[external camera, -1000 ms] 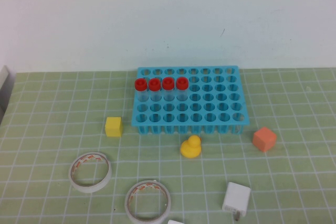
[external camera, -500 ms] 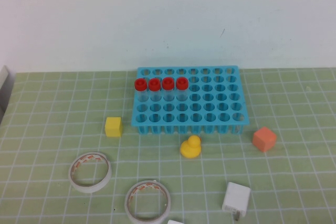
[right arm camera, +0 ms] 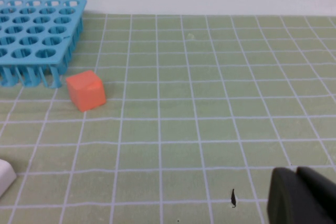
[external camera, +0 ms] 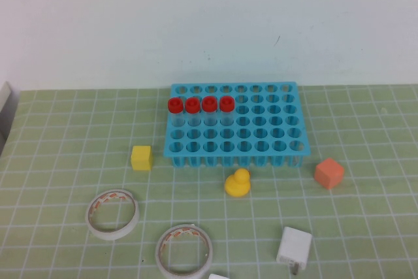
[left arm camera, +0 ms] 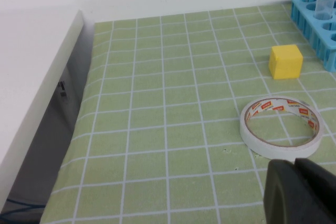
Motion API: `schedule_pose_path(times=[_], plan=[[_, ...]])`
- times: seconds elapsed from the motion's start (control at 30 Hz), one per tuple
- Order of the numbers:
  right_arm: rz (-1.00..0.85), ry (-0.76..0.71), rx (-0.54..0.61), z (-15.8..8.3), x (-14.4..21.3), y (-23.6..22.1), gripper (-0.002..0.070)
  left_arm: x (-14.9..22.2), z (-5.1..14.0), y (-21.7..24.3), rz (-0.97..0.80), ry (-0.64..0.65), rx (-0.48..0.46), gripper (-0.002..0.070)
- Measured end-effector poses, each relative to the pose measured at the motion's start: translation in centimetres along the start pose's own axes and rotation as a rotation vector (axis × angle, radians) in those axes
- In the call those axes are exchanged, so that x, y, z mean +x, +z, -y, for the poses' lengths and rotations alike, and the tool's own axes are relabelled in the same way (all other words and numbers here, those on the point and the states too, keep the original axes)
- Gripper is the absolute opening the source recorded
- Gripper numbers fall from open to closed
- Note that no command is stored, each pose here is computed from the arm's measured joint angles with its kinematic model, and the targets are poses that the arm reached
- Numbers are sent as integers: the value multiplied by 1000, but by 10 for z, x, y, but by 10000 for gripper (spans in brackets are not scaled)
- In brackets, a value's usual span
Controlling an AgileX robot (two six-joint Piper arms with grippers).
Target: Place the test tubes
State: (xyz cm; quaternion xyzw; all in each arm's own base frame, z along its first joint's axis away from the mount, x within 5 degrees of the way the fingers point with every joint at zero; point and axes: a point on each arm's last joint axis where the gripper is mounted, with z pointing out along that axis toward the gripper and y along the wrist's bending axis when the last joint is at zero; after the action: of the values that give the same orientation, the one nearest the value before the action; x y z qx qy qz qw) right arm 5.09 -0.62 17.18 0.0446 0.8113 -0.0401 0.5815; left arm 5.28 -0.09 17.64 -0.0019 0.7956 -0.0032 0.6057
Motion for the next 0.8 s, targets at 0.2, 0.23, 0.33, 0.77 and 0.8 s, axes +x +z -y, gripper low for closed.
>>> schedule_pose_path(times=[0.2, 0.23, 0.33, 0.77, 0.8], plan=[[0, -2, 1, 0, 0, 0, -1, 0, 0, 0, 0, 0, 0, -1], [0, -4, -6, 0, 0, 0, -1, 0, 0, 0, 0, 0, 0, -1], [0, -9, -16, -1, 0, 0, -1, 0, 0, 0, 0, 0, 0, -1], [0, -32, -10, 0, 0, 0, -1, 0, 0, 0, 0, 0, 0, -1], [0, -32, -10, 0, 0, 0, -1, 0, 0, 0, 0, 0, 0, -1]])
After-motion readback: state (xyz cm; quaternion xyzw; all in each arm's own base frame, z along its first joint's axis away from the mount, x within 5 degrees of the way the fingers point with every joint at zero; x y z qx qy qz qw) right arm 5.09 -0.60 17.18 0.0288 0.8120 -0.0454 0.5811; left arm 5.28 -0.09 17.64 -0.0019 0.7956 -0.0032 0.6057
